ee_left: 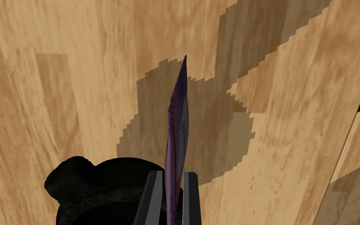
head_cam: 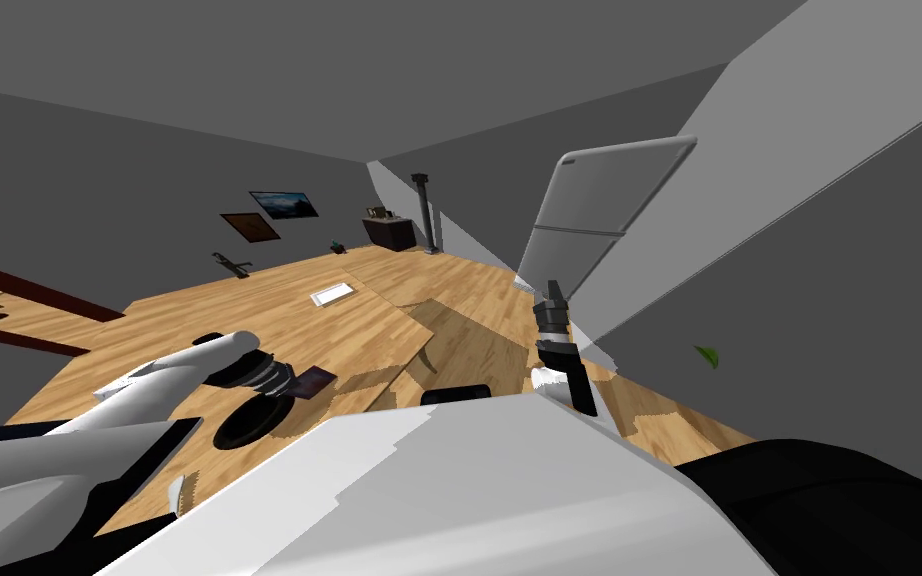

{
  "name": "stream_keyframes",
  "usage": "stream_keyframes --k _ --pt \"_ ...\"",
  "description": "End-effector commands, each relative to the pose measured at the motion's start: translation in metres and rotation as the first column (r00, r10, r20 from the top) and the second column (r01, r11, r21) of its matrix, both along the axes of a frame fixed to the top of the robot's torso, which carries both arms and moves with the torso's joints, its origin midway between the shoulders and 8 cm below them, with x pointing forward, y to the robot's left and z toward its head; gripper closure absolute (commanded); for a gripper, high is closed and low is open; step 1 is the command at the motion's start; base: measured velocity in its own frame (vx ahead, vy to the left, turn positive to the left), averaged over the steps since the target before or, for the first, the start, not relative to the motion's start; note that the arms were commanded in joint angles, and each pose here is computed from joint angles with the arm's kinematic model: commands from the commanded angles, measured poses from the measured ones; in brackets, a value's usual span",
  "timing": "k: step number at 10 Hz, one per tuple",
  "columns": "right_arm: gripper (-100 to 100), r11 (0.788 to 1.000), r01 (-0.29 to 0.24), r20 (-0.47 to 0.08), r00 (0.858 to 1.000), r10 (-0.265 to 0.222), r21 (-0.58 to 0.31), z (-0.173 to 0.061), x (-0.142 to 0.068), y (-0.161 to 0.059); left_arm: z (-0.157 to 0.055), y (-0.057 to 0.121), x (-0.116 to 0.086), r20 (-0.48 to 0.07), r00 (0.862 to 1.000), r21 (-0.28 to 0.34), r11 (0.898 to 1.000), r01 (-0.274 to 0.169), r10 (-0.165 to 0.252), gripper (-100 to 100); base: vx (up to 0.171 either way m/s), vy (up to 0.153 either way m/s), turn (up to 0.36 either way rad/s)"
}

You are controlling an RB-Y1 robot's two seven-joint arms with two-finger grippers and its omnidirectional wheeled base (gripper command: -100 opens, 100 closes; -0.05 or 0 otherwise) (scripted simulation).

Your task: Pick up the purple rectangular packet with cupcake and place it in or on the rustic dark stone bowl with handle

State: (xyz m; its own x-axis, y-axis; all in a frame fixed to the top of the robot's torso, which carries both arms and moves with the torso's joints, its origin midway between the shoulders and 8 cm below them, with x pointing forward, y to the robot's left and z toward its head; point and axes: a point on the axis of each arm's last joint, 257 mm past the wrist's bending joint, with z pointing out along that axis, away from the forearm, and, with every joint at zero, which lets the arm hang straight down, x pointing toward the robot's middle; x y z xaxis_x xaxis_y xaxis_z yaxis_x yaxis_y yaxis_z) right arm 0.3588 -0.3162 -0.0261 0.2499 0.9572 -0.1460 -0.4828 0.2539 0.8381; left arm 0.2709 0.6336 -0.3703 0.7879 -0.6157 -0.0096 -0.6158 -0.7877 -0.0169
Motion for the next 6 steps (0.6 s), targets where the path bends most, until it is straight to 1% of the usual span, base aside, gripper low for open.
stream_keyframes --k 1,2,3,4,5,6 --pt "0 1.000 0.000 0.000 1.000 0.000 0.000 0.000 0.000 0.000 0.000 0.002 0.000 -0.001 1.000 0.000 1.000 0.000 0.000 100 -0.017 0.013 -0.003" --pt "0 1.000 0.000 0.000 1.000 0.000 0.000 0.000 0.000 0.000 0.019 0.009 0.001 -0.001 1.000 0.003 1.000 -0.005 0.005 100 -0.040 0.014 -0.128" --pt "0 1.000 0.000 0.000 1.000 0.000 0.000 0.000 0.000 0.000 0.025 0.012 0.001 -0.002 1.000 0.004 1.000 -0.007 0.007 100 -0.054 0.032 -0.139" --pt "0 1.000 0.000 0.000 1.000 0.000 0.000 0.000 0.000 0.000 0.025 0.012 0.001 -0.002 1.000 0.004 1.000 -0.007 0.007 100 -0.032 0.027 -0.017" --pt "0 1.000 0.000 0.000 1.000 0.000 0.000 0.000 0.000 0.000 0.042 0.018 0.001 -0.004 1.000 0.006 1.000 -0.015 0.015 100 -0.037 0.031 -0.091" --pt "0 1.000 0.000 0.000 1.000 0.000 0.000 0.000 0.000 0.000 0.049 0.021 0.000 -0.005 1.000 0.007 1.000 -0.019 0.019 100 -0.055 0.044 -0.140"
